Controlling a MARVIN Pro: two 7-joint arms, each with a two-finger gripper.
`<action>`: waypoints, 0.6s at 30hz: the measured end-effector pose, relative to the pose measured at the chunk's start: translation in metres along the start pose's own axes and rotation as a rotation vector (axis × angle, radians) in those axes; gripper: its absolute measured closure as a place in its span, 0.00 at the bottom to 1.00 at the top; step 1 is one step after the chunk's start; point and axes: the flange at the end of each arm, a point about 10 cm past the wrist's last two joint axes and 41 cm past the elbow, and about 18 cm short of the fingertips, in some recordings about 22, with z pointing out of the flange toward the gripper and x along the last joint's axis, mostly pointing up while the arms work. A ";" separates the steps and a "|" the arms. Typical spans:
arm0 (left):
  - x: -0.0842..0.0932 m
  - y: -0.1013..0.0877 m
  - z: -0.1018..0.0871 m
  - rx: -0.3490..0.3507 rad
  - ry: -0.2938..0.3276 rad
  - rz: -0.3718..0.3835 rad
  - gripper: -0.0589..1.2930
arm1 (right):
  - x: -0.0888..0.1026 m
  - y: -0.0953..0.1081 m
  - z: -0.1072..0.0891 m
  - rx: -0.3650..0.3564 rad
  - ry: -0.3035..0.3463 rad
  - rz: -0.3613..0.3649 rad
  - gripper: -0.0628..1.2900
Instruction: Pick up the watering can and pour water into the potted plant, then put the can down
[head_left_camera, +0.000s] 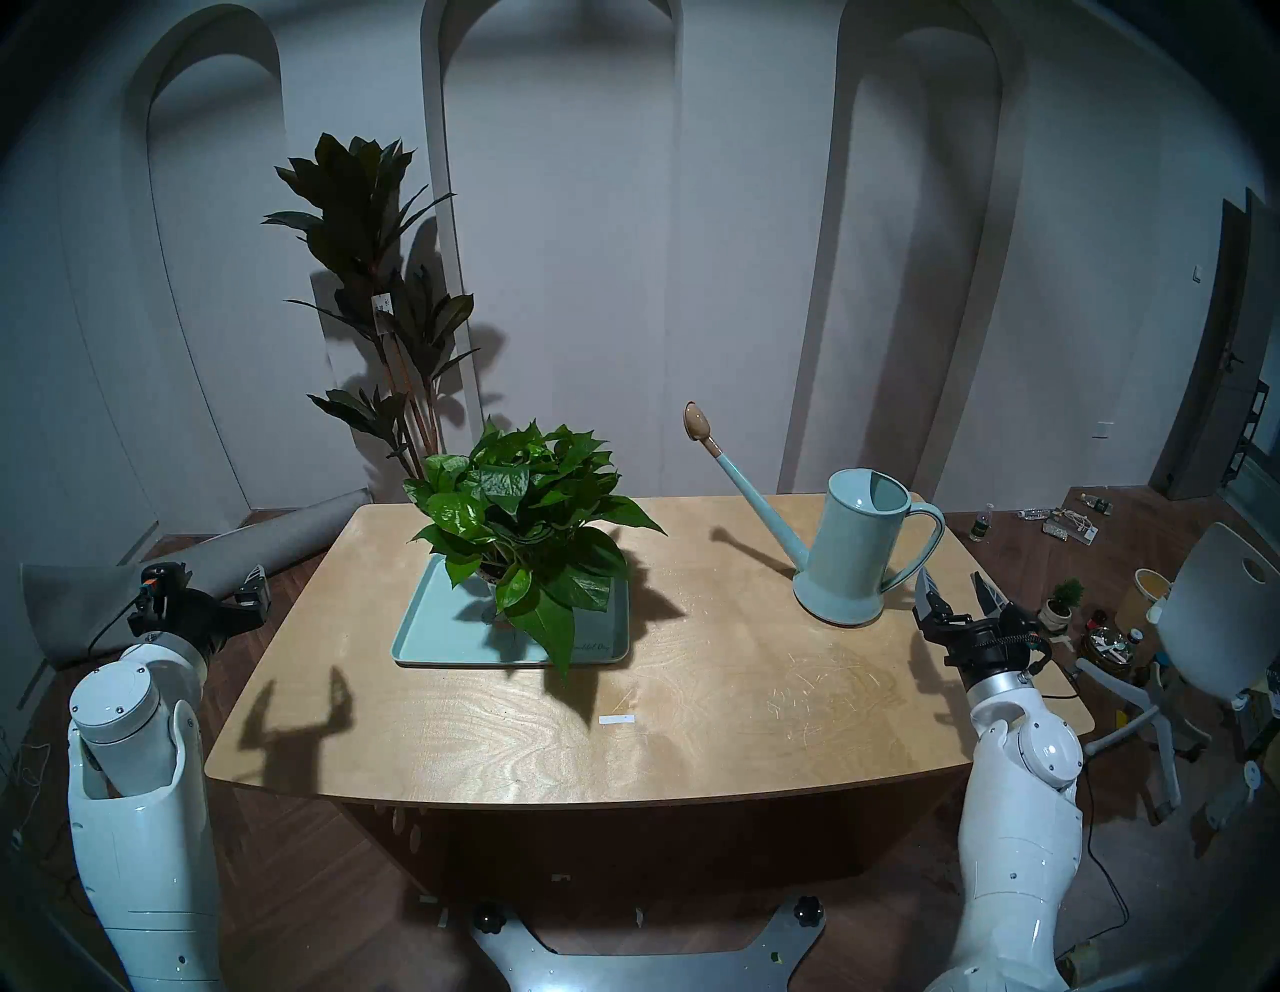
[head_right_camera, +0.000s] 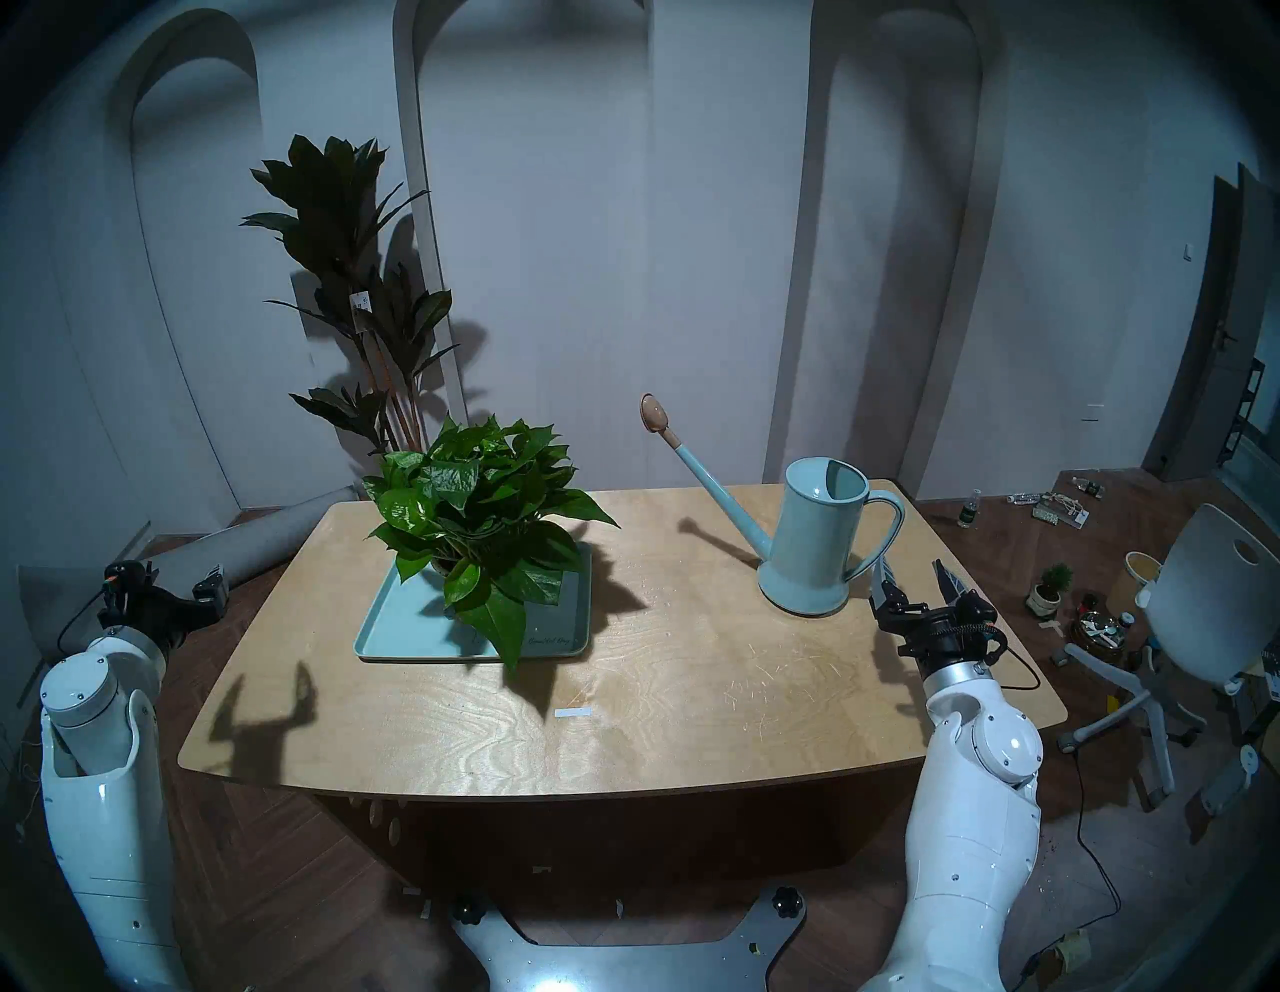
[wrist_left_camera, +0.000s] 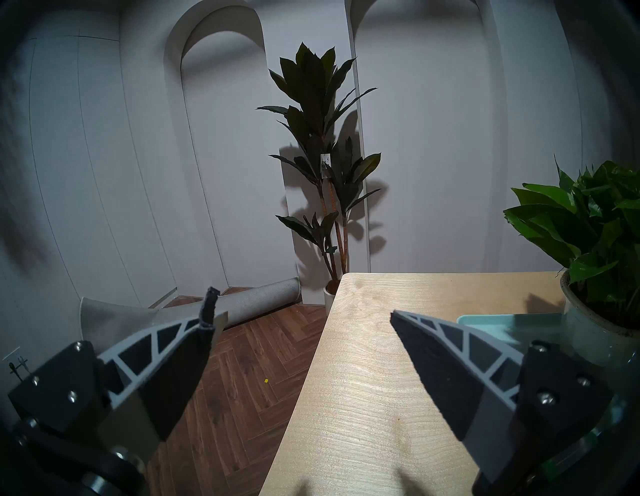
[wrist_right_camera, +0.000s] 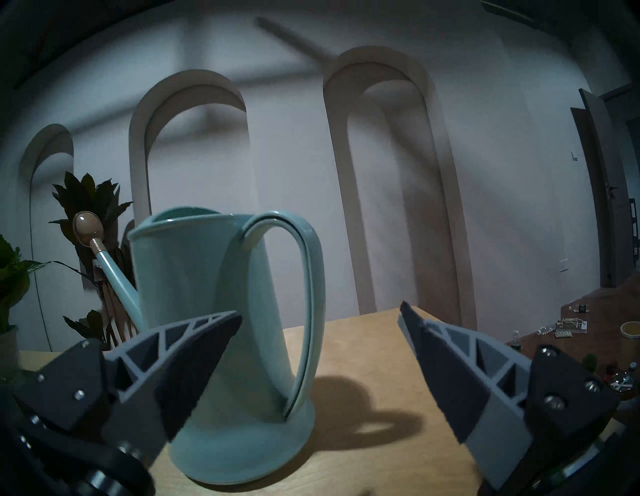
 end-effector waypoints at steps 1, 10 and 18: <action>0.000 0.000 0.000 0.000 0.000 0.000 0.03 | 0.001 -0.001 -0.002 0.006 0.006 -0.003 0.05; -0.001 0.000 0.000 0.000 -0.002 -0.001 0.03 | 0.032 -0.003 -0.024 0.083 0.120 -0.083 0.05; -0.001 0.000 0.000 0.001 -0.003 -0.001 0.03 | 0.074 0.009 -0.042 0.115 0.230 -0.205 0.05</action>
